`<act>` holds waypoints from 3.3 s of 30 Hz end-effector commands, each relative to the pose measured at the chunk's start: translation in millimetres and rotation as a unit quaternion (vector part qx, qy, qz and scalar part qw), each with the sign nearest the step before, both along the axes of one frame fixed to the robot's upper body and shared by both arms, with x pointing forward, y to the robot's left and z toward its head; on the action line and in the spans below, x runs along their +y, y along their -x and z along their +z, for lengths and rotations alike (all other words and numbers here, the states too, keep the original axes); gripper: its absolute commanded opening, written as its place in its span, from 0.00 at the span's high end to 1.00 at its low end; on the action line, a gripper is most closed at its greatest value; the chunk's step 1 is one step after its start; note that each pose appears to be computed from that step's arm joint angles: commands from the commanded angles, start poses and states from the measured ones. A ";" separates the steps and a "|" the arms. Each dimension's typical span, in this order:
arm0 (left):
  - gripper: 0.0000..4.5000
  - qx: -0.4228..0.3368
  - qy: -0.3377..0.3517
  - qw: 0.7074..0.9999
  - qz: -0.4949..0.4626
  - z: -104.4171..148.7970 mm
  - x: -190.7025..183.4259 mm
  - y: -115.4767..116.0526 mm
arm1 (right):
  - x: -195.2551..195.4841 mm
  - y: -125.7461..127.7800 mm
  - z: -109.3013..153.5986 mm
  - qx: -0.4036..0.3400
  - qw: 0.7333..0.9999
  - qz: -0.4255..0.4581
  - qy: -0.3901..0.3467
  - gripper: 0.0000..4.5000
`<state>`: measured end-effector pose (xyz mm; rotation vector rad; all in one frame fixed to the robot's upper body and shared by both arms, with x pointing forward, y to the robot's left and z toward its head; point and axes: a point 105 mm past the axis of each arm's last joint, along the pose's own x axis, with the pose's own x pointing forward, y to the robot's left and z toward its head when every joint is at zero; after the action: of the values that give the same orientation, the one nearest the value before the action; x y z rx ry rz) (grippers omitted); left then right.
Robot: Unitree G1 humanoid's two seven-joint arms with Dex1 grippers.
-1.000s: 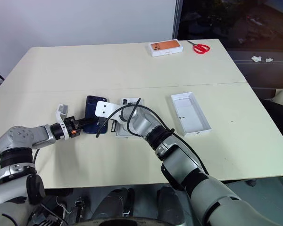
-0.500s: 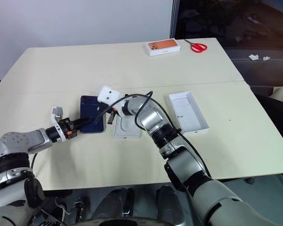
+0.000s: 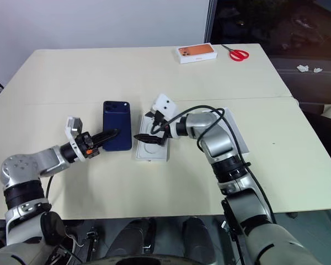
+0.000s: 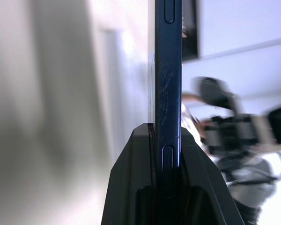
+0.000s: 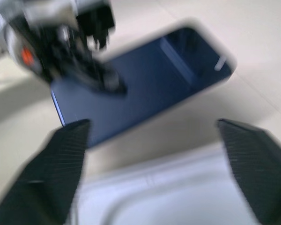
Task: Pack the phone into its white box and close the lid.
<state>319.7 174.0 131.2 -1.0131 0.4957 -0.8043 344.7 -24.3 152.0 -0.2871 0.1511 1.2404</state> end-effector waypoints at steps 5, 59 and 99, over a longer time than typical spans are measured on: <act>1.00 -0.050 0.018 0.999 -0.002 31.2 -4.3 -3.7 | -6.5 14.9 19.5 -0.044 0.998 0.025 -0.027 0.01; 1.00 -0.047 -0.015 0.998 0.034 26.0 18.0 -0.4 | 9.3 44.8 -64.4 -0.034 0.977 0.114 0.178 0.87; 1.00 -0.051 -0.029 0.997 0.051 34.0 36.9 -6.4 | 48.2 5.0 -38.2 -0.045 0.989 0.027 0.140 0.92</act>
<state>326.3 208.6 148.7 -0.9506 0.4339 -0.7052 335.9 18.8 107.6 -0.5201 0.3009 1.2660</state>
